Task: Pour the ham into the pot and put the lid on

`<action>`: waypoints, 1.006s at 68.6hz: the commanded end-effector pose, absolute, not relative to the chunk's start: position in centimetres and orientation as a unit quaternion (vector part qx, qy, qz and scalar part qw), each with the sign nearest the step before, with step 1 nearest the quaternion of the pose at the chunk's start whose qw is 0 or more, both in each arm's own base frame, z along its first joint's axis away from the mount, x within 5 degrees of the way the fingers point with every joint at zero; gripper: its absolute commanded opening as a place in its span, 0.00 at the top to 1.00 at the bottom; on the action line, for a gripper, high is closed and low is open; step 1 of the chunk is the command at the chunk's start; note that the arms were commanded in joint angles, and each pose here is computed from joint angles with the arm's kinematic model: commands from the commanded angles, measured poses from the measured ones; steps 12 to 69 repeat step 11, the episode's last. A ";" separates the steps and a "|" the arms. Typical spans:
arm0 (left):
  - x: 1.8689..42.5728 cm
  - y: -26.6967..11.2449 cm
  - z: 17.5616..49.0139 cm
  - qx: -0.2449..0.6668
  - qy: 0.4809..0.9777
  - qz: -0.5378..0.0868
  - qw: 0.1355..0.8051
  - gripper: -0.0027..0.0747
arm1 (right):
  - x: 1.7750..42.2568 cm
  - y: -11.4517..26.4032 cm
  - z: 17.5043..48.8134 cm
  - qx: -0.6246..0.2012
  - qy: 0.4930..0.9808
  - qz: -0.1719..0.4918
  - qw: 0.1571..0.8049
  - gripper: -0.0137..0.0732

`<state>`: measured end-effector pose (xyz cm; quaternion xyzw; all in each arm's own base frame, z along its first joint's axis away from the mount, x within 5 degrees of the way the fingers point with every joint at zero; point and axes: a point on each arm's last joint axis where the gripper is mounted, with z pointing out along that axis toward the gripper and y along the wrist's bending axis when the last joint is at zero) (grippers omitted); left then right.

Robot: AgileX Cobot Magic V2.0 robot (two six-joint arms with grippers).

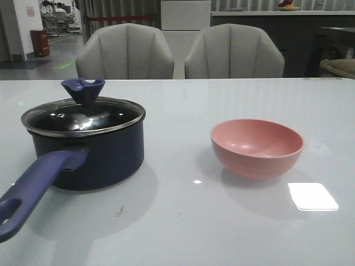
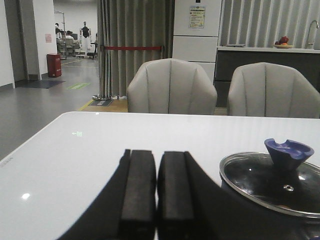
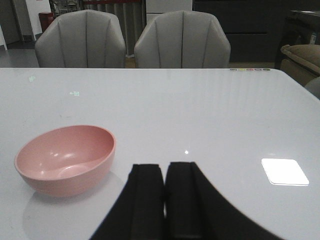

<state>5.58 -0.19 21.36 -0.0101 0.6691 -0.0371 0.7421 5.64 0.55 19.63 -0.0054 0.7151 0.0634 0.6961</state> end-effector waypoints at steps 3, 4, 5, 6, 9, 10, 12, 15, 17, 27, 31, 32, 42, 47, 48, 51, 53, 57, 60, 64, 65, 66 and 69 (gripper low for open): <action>5.4 -0.2 21.5 -0.012 0.639 -0.041 0.768 0.81 | 5.5 0.5 20.5 -0.012 0.681 0.057 0.730 0.66; 5.4 -0.2 21.5 -0.012 0.639 -0.041 0.768 0.81 | 5.5 0.5 20.5 -0.012 0.681 0.057 0.730 0.66; 5.4 -0.2 21.5 -0.012 0.639 -0.041 0.768 0.81 | 5.5 0.5 20.5 -0.012 0.681 0.057 0.730 0.66; 5.4 -0.2 21.5 -0.012 0.639 -0.041 0.768 0.81 | 5.5 0.5 20.5 -0.012 0.681 0.057 0.730 0.66; 5.4 -0.2 21.5 -0.012 0.639 -0.041 0.768 0.81 | 5.5 0.5 20.5 -0.012 0.681 0.057 0.730 0.66; 5.4 -0.2 21.5 -0.012 0.639 -0.041 0.768 0.81 | 5.5 0.5 20.5 -0.012 0.681 0.057 0.730 0.66; 5.4 -0.2 21.5 -0.012 0.639 -0.041 0.768 0.81 | 5.5 0.5 20.5 -0.012 0.681 0.057 0.730 0.66; 5.4 -0.2 21.5 -0.012 0.639 -0.041 0.768 0.81 | 5.5 0.5 20.5 -0.012 0.681 0.057 0.730 0.66; 5.4 -0.2 21.5 -0.012 0.639 -0.041 0.768 0.81 | 5.5 0.5 20.5 -0.012 0.681 0.057 0.730 0.66; 5.4 -0.2 21.5 -0.012 0.639 -0.041 0.768 0.81 | 5.5 0.5 20.5 -0.012 0.681 0.057 0.730 0.66; 5.4 -0.2 21.5 -0.012 0.639 -0.041 0.768 0.81 | 5.5 0.5 20.5 -0.012 0.681 0.057 0.730 0.66; 5.4 -0.2 21.5 -0.012 0.639 -0.041 0.768 0.81 | 5.5 0.5 20.5 -0.012 0.681 0.057 0.730 0.66; 5.4 -0.2 21.5 -0.012 0.639 -0.041 0.768 0.81 | 5.5 0.5 20.5 -0.012 0.681 0.057 0.730 0.66; 5.4 -0.2 21.5 -0.012 0.639 -0.041 0.768 0.81 | 5.5 0.5 20.5 -0.012 0.681 0.057 0.730 0.66; 5.4 -0.2 21.5 -0.012 0.639 -0.041 0.768 0.81 | 5.5 0.5 20.5 -0.012 0.681 0.057 0.730 0.66; 5.4 -0.2 21.5 -0.012 0.639 -0.041 0.768 0.81 | 5.5 0.5 20.5 -0.012 0.681 0.057 0.730 0.66; 5.4 -0.2 21.5 -0.012 0.639 -0.041 0.768 0.81 | 5.5 0.5 20.5 -0.012 0.681 0.057 0.730 0.66; 5.4 -0.2 21.5 -0.012 0.639 -0.041 0.768 0.81 | 5.5 0.5 20.5 -0.012 0.681 0.057 0.730 0.66; 5.4 -0.2 21.5 -0.012 0.639 -0.041 0.768 0.81 | 5.5 0.5 20.5 -0.012 0.681 0.057 0.730 0.66; 5.4 -0.2 21.5 -0.012 0.639 -0.041 0.768 0.81 | 5.5 0.5 20.5 -0.012 0.681 0.057 0.730 0.66; 5.4 -0.2 21.5 -0.012 0.639 -0.041 0.768 0.81 | 5.5 0.5 20.5 -0.012 0.681 0.057 0.730 0.66; 5.4 -0.2 21.5 -0.012 0.639 -0.041 0.768 0.81 | 5.5 0.5 20.5 -0.012 0.681 0.057 0.730 0.66; 5.4 -0.2 21.5 -0.012 0.639 -0.041 0.768 0.81 | 5.5 0.5 20.5 -0.012 0.681 0.057 0.730 0.66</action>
